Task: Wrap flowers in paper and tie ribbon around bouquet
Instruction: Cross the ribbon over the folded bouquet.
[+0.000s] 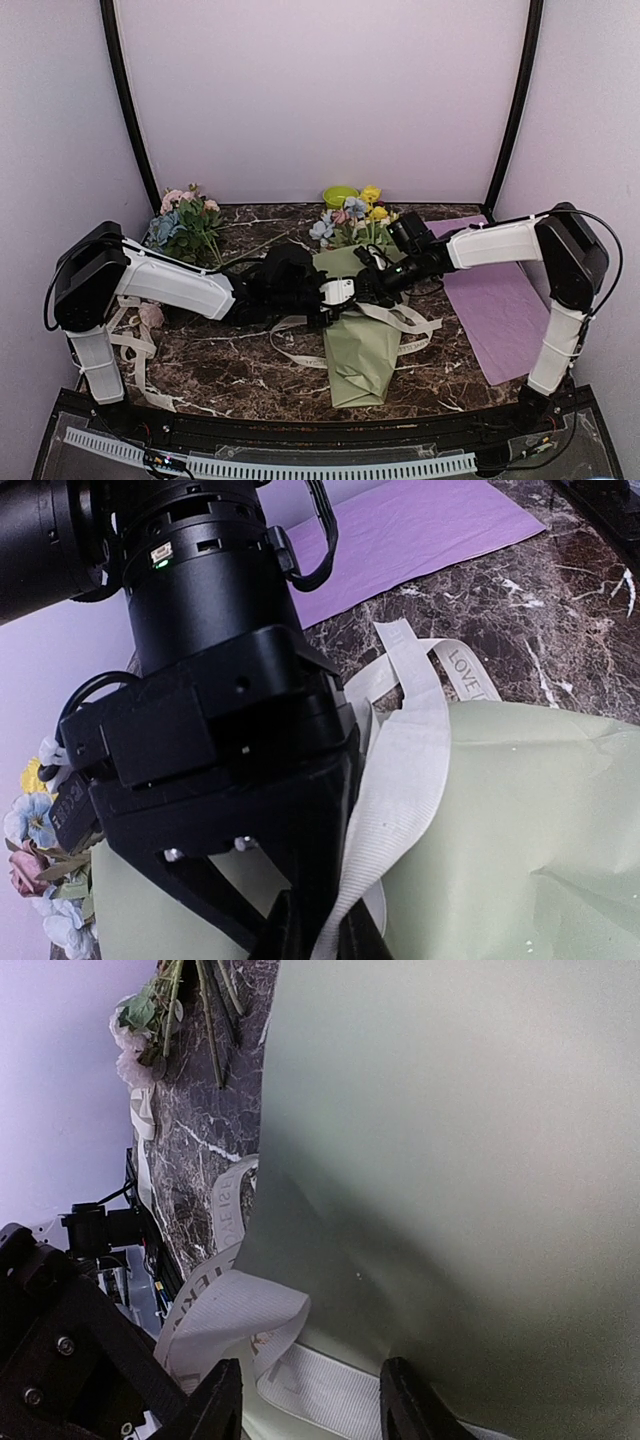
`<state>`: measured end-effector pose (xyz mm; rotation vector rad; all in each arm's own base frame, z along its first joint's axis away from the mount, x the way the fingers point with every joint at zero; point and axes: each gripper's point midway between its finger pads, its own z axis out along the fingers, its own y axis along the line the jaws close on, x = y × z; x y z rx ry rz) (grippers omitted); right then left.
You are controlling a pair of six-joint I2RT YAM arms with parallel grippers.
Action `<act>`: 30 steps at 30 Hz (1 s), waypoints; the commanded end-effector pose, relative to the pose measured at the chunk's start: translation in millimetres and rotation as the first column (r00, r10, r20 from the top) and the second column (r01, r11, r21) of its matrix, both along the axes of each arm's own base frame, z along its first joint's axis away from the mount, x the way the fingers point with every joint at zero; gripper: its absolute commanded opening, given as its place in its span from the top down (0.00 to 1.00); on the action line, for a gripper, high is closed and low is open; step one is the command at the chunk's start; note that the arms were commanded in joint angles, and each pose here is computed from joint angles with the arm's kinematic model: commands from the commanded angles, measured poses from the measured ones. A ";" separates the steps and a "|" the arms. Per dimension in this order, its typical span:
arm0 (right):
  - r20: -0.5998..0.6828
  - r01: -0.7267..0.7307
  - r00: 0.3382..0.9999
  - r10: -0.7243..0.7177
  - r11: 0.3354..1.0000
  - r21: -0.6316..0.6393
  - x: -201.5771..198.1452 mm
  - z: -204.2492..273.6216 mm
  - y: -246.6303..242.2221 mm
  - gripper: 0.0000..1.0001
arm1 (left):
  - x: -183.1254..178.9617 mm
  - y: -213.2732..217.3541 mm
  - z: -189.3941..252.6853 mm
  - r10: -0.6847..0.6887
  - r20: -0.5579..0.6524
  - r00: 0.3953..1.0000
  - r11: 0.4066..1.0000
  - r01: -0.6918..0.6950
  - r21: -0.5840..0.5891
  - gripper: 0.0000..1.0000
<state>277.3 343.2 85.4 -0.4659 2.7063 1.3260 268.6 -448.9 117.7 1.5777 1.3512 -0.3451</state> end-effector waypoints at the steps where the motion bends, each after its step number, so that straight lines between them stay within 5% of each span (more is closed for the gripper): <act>1: 0.100 0.142 0.986 -0.136 0.989 -0.045 45.5 11.1 -30.4 0.53 | -10.1 27.8 -37.3 0.067 -0.130 0.989 0.993 -0.053 0.108 1.00; 13: 0.088 0.115 0.990 -0.106 0.988 -0.101 35.5 -19.9 -14.8 0.52 | -20.3 11.4 -19.7 -0.014 -0.132 0.991 0.999 0.019 0.035 0.98; 25: 0.055 0.101 0.994 -0.096 0.991 -0.092 28.1 -31.5 -11.6 0.53 | -12.1 7.0 -9.7 0.008 -0.080 0.997 1.000 -0.007 0.012 0.70; 30: 0.046 0.094 0.995 -0.090 0.992 -0.080 25.0 -32.3 -9.0 0.54 | -13.5 4.8 -6.1 -0.003 -0.070 0.998 1.000 0.002 -0.006 0.83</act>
